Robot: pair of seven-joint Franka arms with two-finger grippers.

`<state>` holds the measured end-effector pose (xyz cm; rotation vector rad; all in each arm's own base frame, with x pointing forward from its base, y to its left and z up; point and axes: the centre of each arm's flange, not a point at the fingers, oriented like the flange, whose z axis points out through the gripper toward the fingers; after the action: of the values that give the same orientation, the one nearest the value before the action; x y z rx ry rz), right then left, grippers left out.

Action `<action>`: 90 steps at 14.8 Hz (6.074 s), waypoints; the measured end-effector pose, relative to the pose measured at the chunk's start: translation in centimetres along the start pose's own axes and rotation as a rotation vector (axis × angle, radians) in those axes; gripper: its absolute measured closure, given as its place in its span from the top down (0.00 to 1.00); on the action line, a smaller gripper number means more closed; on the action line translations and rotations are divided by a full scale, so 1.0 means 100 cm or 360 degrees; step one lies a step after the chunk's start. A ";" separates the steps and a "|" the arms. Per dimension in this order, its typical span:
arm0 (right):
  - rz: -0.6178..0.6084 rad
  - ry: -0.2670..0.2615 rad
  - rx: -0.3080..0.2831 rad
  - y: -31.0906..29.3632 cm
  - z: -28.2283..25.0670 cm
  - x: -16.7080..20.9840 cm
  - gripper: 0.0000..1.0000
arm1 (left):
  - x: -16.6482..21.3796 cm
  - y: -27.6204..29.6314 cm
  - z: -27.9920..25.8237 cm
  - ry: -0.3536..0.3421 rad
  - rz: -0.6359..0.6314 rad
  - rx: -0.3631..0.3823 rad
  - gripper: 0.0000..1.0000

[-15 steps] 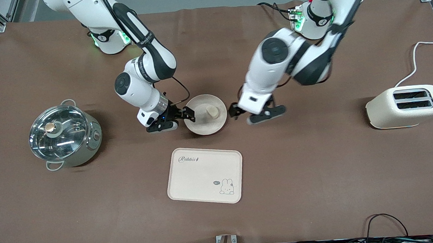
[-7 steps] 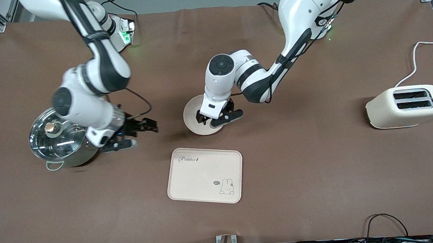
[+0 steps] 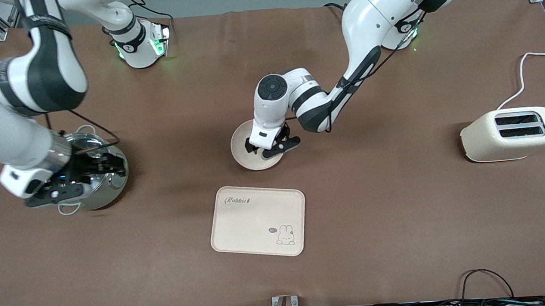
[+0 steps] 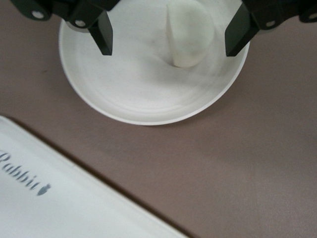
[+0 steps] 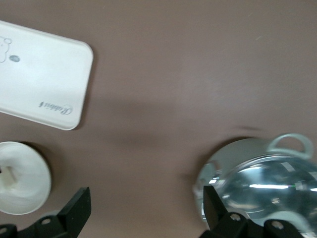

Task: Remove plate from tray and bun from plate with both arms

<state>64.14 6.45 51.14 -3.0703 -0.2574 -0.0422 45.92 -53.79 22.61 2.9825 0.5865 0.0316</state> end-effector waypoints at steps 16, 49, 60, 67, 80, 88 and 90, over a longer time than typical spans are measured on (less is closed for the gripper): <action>0.0069 -0.0043 -0.0071 0.086 -0.103 -0.063 1.00 | -0.025 -0.011 0.023 0.0004 -0.0066 0.0044 0.29; 0.0156 -0.0081 -0.0064 0.085 -0.120 -0.080 1.00 | 0.316 -0.324 -0.047 -0.0088 0.0772 0.0020 1.00; 0.0136 -0.0037 -0.0091 0.077 -0.137 -0.087 1.00 | 0.299 -0.272 -0.165 0.0089 0.0909 0.0149 1.00; 0.0121 -0.0039 -0.0097 0.072 -0.137 -0.086 1.00 | 0.277 -0.281 -0.325 0.0057 0.0776 0.0193 1.00; 0.0124 -0.0040 -0.0098 0.072 -0.137 -0.086 1.00 | 0.241 -0.350 -0.440 0.0122 0.0726 0.0119 1.00; 0.0130 -0.0035 -0.0100 0.074 -0.137 -0.086 1.00 | 0.265 -0.341 -0.454 0.0087 0.0727 0.0131 1.00; 0.0131 -0.0035 -0.0100 0.075 -0.137 -0.086 1.00 | 0.264 -0.341 -0.454 0.0079 0.0726 0.0134 1.00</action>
<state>56.60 -3.16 64.12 -3.1418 -0.1335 -0.0131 55.71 -8.03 64.22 3.1346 -0.1015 0.1182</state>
